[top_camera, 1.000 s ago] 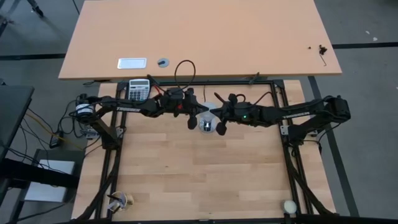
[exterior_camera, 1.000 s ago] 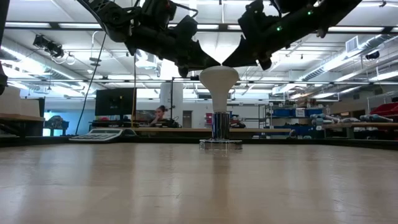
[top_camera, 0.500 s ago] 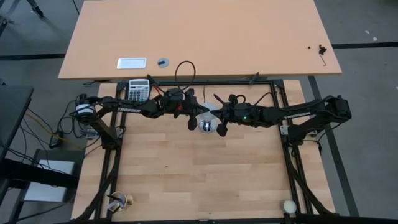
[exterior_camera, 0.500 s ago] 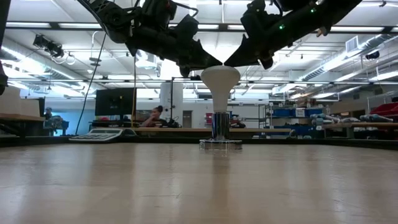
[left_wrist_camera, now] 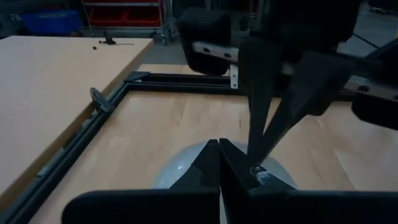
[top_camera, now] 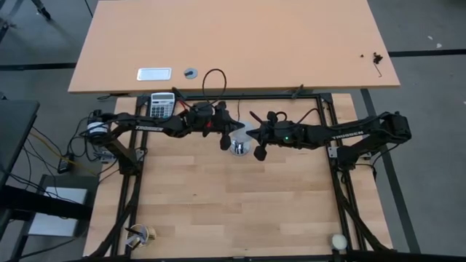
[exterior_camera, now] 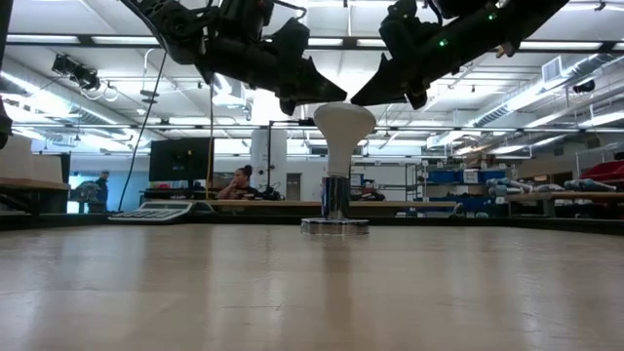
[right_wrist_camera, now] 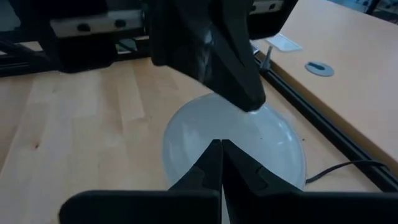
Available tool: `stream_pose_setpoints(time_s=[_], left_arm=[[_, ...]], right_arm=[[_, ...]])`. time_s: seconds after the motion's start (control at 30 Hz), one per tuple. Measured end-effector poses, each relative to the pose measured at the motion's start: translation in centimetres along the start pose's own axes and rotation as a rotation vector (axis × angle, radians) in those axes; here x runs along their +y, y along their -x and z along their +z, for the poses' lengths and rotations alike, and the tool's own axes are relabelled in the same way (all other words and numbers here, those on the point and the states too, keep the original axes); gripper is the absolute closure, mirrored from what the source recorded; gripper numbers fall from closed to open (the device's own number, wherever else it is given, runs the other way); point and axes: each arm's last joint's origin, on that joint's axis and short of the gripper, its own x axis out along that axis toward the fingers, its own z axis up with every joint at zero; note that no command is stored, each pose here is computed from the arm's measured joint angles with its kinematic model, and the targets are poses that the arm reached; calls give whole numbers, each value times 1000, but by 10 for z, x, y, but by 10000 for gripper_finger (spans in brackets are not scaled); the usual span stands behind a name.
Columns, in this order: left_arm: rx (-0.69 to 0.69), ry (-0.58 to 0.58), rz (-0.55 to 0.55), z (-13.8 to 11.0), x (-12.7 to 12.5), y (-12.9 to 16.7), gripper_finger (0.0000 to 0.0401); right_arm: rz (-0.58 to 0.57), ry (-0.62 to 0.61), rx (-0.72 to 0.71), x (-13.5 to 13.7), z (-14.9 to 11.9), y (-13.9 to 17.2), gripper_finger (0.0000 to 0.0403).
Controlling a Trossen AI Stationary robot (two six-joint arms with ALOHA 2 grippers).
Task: Screw lightbulb
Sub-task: Insert the lightbulb into the lamp
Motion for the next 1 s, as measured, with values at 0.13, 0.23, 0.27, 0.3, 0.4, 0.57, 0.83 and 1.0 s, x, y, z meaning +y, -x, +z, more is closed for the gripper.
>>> stream_pose_setpoints(time_s=[0.13, 0.23, 0.27, 0.3, 0.4, 0.57, 0.83, 1.0], left_arm=[[-23, -6, 3, 9, -1, 7, 401], [-14, -6, 3, 12, -1, 12, 401], [-1, -6, 3, 12, -2, 13, 401], [19, -11, 0, 10, -2, 13, 401], [87, -15, -9, 3, -5, 13, 401], [123, -16, 1, -2, -7, 11, 401], [151, -16, 15, -4, -7, 12, 401], [169, -15, 26, -5, -6, 13, 401]], right_arm=[[2, 0, 0, 0, 0, 0, 391], [2, 0, -4, 0, 0, 0, 391], [2, 3, -7, 0, 0, 0, 391], [3, 6, -9, 0, 0, 0, 391], [4, 9, -20, 0, 1, 0, 391], [17, 11, -27, 1, 2, 0, 390], [22, 8, -39, 1, 3, -1, 390], [27, 24, -55, 1, 5, -1, 390]])
